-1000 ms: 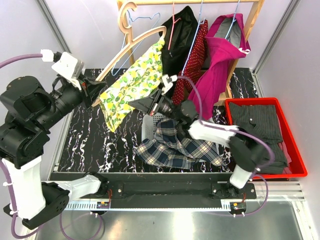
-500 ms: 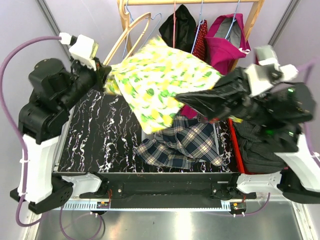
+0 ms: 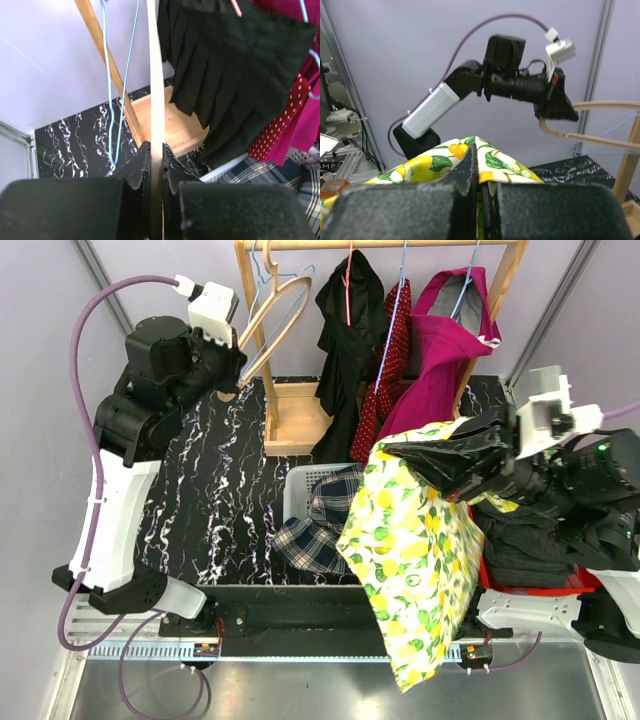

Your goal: Remove the skirt from the hanger

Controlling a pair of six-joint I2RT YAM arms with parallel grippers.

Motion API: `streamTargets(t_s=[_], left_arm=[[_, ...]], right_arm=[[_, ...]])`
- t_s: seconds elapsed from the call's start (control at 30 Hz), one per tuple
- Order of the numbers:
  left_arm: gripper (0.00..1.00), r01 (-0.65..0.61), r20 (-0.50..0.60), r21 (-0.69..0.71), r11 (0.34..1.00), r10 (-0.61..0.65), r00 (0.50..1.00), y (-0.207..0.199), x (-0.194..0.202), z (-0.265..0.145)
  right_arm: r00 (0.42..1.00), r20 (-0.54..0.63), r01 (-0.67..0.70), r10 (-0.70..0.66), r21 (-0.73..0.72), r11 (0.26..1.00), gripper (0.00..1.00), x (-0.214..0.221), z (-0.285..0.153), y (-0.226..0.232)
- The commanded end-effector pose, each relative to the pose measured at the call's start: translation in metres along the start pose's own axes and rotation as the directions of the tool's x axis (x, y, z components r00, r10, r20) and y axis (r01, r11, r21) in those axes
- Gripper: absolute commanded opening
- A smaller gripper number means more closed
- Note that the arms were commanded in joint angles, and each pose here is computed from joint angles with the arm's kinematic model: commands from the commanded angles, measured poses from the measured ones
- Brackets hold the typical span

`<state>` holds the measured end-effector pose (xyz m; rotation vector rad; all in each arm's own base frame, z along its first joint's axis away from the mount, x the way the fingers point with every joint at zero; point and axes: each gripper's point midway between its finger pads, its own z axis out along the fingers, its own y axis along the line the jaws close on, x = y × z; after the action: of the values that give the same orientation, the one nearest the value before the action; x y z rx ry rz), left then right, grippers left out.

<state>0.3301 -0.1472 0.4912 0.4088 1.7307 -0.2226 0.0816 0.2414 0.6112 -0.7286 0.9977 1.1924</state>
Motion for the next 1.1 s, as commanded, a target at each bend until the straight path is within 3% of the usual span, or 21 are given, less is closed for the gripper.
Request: streamTargets(t_s=[0.0,0.3,0.5,0.7,0.93,1.07], left_arm=[[0.0,0.035,0.15,0.002,0.999,-0.035,0.988,0.001,-0.047,-0.001],[0.0,0.053,0.167,0.04,0.998,-0.059,0.984,-0.008,-0.055,0.034],[0.0,0.062,0.106,0.049,0.997,-0.067,0.992,-0.014,-0.038,0.071],[0.0,0.093,0.084,0.017,0.995,-0.094,0.992,-0.004,-0.024,0.099],[0.0,0.103,0.069,-0.003,0.995,-0.102,0.992,0.006,-0.009,0.107],[0.0,0.092,0.058,-0.011,0.996,-0.091,0.994,0.007,0.005,0.102]], right_arm=[[0.999,-0.04,0.023,-0.019,0.09,0.996,0.0,0.016,-0.003,-0.018],[0.988,-0.156,0.034,-0.004,0.192,0.981,0.0,0.067,-0.006,-0.041],[0.975,-0.223,0.035,0.012,0.209,0.977,0.0,0.099,-0.001,-0.049],[0.939,-0.34,0.022,0.055,0.219,0.975,0.0,0.158,0.004,-0.056],[0.901,-0.414,-0.016,0.128,0.262,0.965,0.0,0.216,-0.004,-0.063],[0.86,-0.486,0.031,0.153,0.349,0.936,0.0,0.26,-0.017,-0.082]])
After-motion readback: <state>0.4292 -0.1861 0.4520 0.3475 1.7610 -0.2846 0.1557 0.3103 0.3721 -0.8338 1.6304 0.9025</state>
